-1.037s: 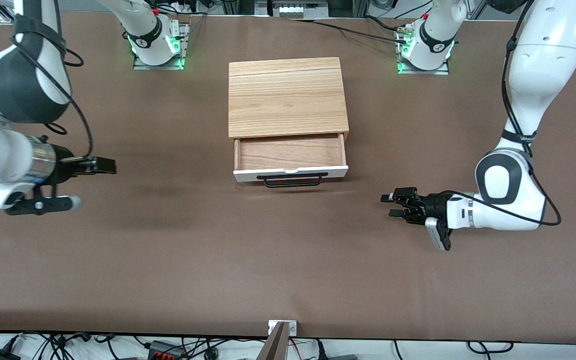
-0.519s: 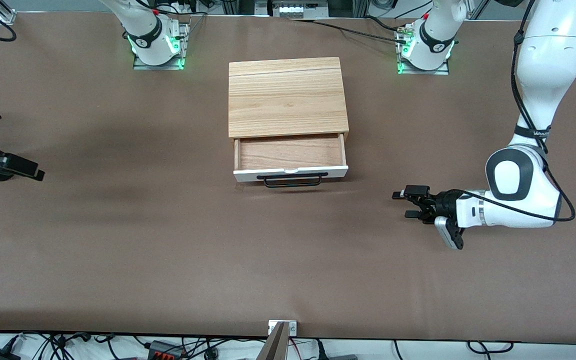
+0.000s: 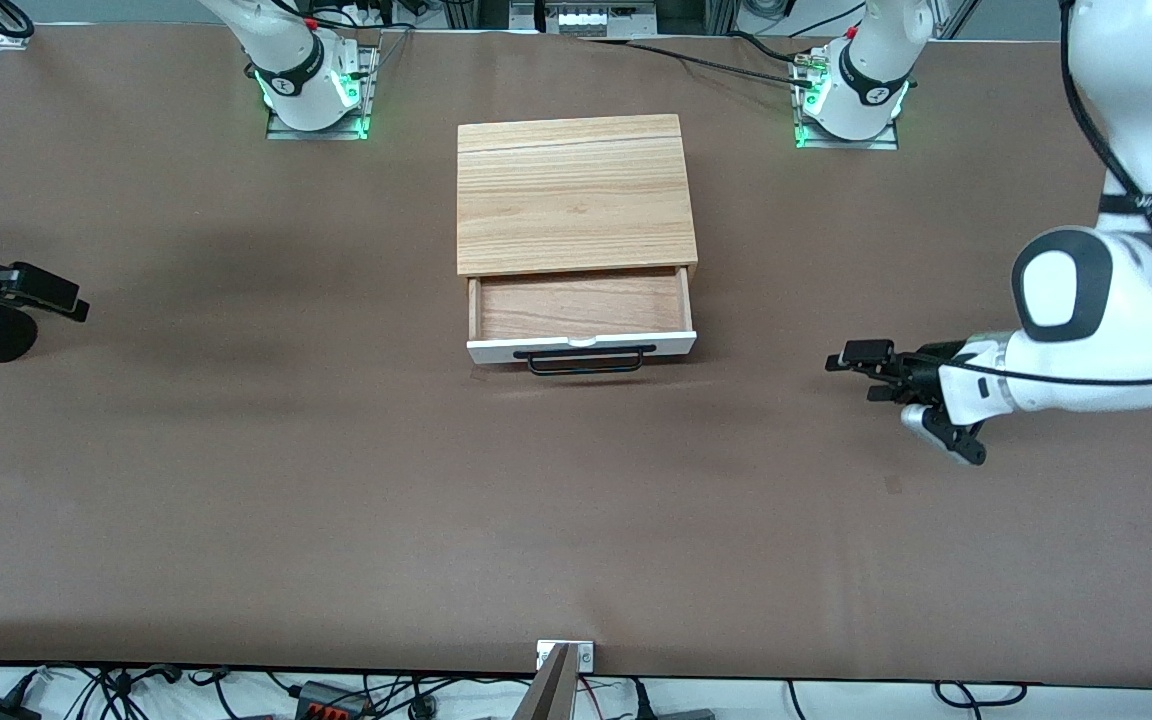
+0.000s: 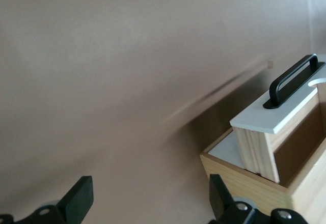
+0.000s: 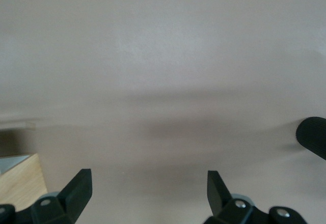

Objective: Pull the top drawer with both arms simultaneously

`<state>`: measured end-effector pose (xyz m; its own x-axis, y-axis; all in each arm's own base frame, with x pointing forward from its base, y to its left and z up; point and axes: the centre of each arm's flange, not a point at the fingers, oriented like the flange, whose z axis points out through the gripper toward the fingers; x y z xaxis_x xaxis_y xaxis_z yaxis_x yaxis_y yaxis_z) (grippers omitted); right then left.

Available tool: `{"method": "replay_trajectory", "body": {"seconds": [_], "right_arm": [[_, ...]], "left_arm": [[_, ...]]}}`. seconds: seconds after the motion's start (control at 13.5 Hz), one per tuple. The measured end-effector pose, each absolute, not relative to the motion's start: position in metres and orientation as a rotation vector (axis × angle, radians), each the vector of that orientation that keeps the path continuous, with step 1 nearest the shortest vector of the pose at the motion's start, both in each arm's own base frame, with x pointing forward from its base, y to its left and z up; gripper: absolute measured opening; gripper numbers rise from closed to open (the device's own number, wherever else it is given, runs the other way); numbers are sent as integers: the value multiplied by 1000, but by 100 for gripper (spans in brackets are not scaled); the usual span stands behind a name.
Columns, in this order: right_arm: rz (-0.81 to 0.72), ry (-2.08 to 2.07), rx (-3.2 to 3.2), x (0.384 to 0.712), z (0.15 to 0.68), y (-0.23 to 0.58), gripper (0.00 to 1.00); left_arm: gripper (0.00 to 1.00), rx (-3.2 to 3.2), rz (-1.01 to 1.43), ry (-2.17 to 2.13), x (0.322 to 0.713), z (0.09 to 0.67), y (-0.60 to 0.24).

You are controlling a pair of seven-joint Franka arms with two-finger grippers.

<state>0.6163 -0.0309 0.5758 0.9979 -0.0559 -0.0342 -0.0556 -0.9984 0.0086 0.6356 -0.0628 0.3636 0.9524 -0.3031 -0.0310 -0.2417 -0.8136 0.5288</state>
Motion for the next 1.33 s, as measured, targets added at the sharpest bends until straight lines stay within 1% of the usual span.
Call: {"method": "replay_trajectory", "body": {"seconds": [0.22, 0.37, 0.59, 0.81, 1.11, 1.33], "right_arm": [[-78, -76, 3131, 603, 567, -29, 100], [-82, -66, 3133, 595, 567, -26, 100], [-31, -61, 3136, 585, 561, -25, 100], [14, -56, 3138, 573, 552, -24, 100], [79, -52, 3137, 570, 569, -25, 100], [61, -16, 3138, 566, 574, -24, 100]], "left_arm": [[100, 2608, -143, -355, 601, 394, -69], [100, 2644, -125, -373, 587, 411, -69], [100, 2715, -110, -370, 583, 427, -66], [100, 2808, -199, -366, 578, 446, -59], [100, 2920, -180, -273, 587, 493, -44], [100, 3054, -190, -290, 590, 518, -24]]}}
